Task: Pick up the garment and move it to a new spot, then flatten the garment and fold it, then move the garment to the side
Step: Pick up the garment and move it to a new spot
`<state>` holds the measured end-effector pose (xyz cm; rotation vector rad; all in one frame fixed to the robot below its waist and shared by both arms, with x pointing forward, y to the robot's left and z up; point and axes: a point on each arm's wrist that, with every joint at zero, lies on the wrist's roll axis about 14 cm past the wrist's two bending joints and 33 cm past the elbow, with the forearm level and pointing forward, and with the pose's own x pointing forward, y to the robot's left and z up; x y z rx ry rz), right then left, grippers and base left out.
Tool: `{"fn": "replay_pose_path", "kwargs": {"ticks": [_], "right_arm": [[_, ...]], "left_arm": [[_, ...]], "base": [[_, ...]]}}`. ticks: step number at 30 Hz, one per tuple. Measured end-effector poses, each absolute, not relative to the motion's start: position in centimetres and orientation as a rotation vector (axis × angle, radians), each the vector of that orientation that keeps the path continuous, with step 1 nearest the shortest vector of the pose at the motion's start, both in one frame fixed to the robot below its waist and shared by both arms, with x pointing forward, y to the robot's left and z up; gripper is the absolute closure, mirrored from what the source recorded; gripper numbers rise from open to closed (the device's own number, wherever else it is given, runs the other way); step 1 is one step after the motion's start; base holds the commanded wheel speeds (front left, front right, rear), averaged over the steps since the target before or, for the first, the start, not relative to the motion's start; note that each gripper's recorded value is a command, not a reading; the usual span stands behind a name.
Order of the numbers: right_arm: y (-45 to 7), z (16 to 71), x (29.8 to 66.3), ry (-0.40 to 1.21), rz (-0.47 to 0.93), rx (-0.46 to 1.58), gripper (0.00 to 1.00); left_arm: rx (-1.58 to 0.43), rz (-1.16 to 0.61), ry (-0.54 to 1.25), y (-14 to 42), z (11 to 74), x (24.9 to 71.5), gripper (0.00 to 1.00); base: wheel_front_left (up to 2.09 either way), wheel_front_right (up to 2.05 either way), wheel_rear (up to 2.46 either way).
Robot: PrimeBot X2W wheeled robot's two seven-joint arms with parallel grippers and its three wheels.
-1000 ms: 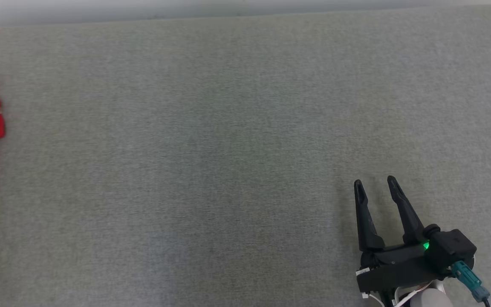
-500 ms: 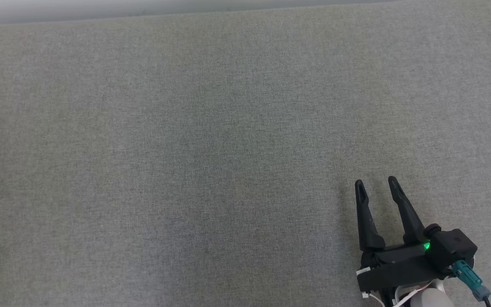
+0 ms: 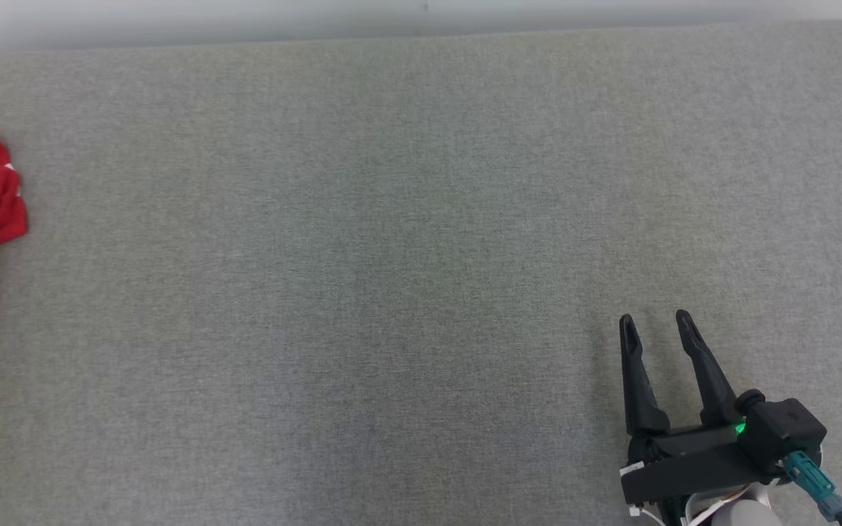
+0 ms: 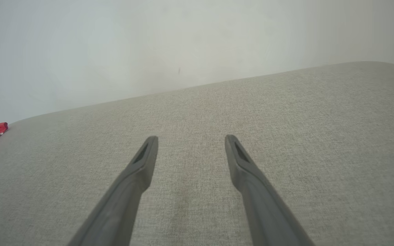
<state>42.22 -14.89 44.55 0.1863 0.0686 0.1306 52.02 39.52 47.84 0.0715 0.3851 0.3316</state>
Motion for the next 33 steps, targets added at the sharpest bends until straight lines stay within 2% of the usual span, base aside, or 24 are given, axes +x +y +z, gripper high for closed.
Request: {"fn": "replay_pose_path", "kwargs": {"ticks": [9, 16, 25, 33], "right_arm": [[-13.5, 45.5, 41.8, 0.05, 0.169, 0.208, 0.0], [-14.0, 46.3, 40.9, 0.035, 0.153, 0.228, 0.0], [-17.0, 47.0, 39.0, 0.018, 0.062, 0.24, 0.0], [-20.3, 47.0, 36.6, 0.016, -0.047, 0.251, 0.0]], "left_arm": [[0.085, 0.268, -0.096, 37.8, 62.5, 54.7, 1.0], [0.096, 0.125, -0.385, 32.3, 72.4, 55.7, 1.0], [0.009, -0.181, -0.574, 19.8, 79.6, 56.1, 1.0], [-0.158, -0.449, -0.619, 8.2, 81.2, 55.2, 1.0]], "base": [[0.0, 0.0, 0.0], [0.0, 0.0, 0.0], [0.0, 0.0, 0.0], [0.0, 0.0, 0.0]]}}
